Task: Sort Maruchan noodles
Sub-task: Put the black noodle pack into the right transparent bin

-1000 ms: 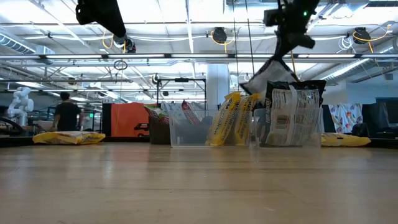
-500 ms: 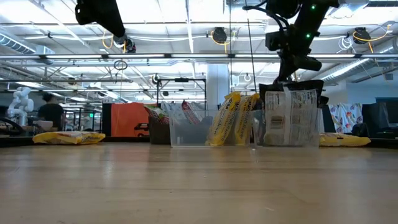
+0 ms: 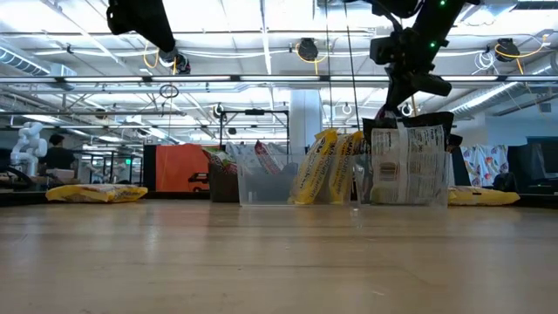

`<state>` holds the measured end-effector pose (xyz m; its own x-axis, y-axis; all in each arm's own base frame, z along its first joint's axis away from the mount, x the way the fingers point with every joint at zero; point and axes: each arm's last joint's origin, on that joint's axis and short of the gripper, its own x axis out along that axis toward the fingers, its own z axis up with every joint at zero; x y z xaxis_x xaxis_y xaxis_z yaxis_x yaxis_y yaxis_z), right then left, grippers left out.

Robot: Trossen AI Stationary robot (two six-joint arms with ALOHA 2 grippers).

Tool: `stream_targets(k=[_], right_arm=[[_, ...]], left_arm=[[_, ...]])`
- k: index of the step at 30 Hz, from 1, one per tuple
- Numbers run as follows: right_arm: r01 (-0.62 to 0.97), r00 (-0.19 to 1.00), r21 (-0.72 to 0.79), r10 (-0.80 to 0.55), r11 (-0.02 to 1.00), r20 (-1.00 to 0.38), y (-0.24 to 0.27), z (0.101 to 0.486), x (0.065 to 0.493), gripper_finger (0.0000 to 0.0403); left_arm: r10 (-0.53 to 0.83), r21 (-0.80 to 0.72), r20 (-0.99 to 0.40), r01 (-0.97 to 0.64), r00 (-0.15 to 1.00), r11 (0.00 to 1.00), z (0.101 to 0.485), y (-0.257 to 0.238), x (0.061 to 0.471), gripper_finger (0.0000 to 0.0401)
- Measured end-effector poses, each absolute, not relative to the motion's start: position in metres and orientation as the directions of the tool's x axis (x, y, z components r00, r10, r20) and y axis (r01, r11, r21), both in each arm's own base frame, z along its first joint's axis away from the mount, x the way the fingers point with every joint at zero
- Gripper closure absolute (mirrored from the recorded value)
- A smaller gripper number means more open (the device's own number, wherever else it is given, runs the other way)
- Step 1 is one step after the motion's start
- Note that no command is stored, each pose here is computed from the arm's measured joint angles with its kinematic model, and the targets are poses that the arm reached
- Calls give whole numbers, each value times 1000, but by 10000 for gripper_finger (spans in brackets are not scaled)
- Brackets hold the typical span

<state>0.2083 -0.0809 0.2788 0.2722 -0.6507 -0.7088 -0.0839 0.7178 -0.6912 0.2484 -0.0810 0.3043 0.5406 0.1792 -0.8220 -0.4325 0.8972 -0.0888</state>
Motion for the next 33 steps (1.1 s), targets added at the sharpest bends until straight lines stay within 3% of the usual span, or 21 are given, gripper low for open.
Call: stream_targets(k=[6,21,33], right_arm=[[-94,278,-699,-655,709,-702,-77,279,210,403],[-36,148,-687,-676,726,-722,-75,274,198,403],[-25,155,-689,-678,725,-719,-75,274,199,403]], left_arm=[[179,-88,-822,-431,541,898,304,-81,248,354],[179,-70,-822,-408,541,910,304,-81,248,354],[242,32,-784,-352,572,935,307,-70,255,354]])
